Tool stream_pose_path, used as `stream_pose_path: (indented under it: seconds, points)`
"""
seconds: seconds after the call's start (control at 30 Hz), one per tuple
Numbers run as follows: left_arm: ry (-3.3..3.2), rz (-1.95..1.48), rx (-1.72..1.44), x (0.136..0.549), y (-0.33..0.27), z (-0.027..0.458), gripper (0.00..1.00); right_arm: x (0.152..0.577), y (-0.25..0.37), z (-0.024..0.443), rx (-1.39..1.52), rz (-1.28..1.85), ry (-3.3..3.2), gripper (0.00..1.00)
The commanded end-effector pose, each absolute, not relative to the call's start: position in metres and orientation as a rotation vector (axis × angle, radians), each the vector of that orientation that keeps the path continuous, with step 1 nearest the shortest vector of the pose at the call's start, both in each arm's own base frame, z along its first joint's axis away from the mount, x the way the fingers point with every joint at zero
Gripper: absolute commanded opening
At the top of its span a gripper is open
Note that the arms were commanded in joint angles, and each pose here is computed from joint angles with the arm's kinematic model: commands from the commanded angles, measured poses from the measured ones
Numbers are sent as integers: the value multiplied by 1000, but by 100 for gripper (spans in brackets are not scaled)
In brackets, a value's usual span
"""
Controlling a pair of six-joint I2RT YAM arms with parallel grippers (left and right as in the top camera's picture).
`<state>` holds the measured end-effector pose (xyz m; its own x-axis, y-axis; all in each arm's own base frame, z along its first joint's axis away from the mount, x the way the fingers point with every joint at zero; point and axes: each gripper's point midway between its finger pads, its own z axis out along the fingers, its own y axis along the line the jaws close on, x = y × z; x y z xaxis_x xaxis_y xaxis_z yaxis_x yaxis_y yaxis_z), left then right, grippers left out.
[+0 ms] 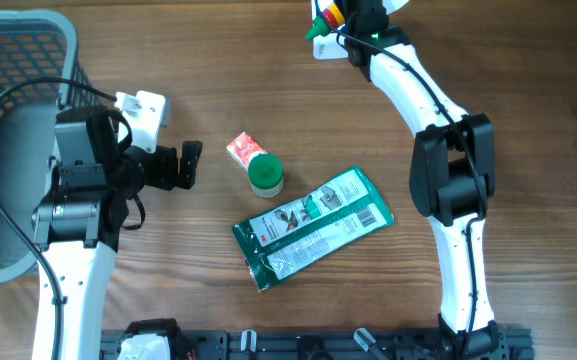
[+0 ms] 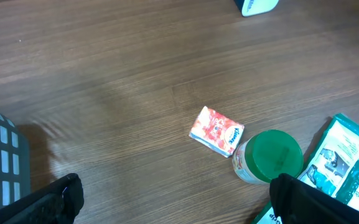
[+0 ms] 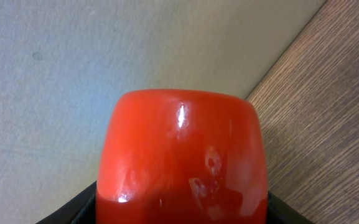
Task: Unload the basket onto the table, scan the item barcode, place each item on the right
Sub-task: 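Move the sauce bottle to the table's right edge and release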
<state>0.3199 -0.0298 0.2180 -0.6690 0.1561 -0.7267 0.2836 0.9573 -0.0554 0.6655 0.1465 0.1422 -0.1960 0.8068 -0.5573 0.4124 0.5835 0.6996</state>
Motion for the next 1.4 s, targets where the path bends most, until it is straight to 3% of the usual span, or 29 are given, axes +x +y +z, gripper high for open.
stream_pose_path:
  seconds: [0.0, 0.27, 0.5, 1.03, 1.37]
  points:
    - [2320, -235, 298, 320, -31, 215, 100, 672, 144, 153, 986, 482, 1775, 43]
    - [2320, -234, 299, 320, -31, 215, 100, 664, 123, 147, 1024, 394, 1854, 42]
    - [2321, -235, 299, 319, -31, 215, 100, 640, 35, 156, 1164, 186, 1951, 41]
    - [2320, -235, 298, 320, -31, 215, 100, 506, -242, 69, 1748, -315, 1972, 44]
    - [2320, -235, 298, 320, -31, 215, 100, 420, -336, 17, 2030, -390, 1909, 45]
